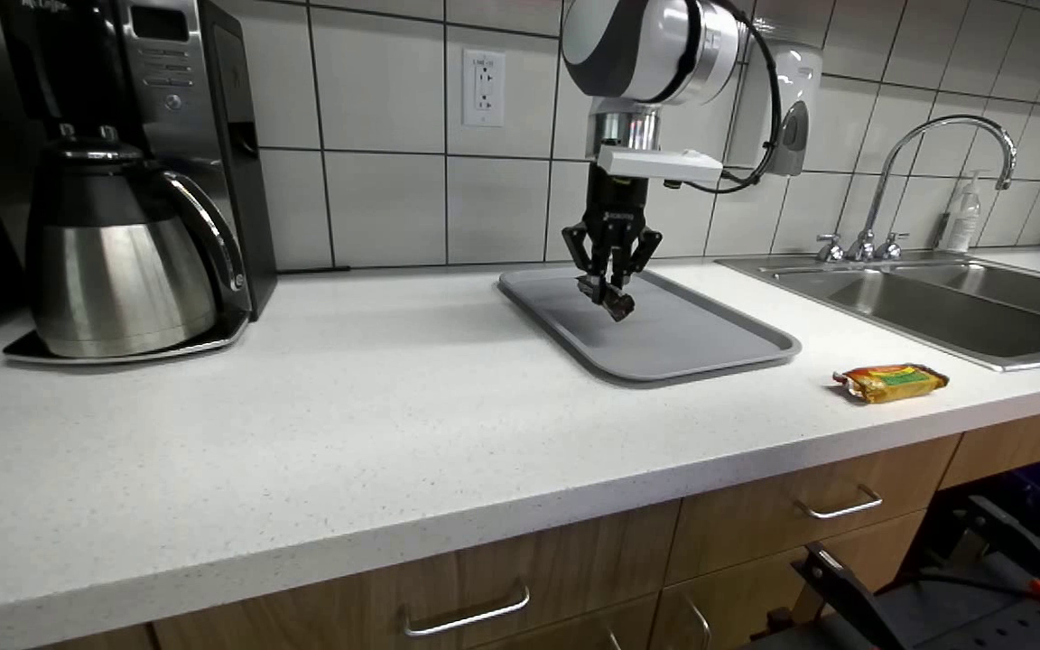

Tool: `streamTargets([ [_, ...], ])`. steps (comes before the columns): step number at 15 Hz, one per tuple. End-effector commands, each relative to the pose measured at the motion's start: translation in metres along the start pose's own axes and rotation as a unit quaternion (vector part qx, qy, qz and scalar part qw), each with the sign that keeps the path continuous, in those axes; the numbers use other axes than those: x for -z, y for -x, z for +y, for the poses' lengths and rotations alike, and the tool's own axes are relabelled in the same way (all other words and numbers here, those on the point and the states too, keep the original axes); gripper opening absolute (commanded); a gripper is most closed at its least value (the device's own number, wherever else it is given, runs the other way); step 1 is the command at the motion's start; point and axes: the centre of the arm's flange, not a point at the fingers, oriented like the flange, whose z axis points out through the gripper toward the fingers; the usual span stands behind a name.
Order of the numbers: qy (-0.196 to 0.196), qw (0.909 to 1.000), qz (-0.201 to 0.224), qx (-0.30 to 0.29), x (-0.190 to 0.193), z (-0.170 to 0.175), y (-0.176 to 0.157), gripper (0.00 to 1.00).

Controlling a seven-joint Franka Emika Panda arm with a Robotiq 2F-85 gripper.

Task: Put the packets on the grey tray.

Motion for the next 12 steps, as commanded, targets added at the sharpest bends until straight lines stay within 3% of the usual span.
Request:
streamTargets([
  [1, -0.003, 0.9999, -0.006, -0.013, -0.017, 0.003, 0.002, 0.06],
  [10, 0.003, 1.0, 0.004, -0.006, -0.037, 0.005, 0.0, 0.06],
  [11, 0.003, 1.0, 0.001, -0.008, -0.036, 0.005, 0.001, 0.47],
  [12, 0.004, 1.0, 0.001, -0.006, -0.035, 0.005, 0.001, 0.49],
])
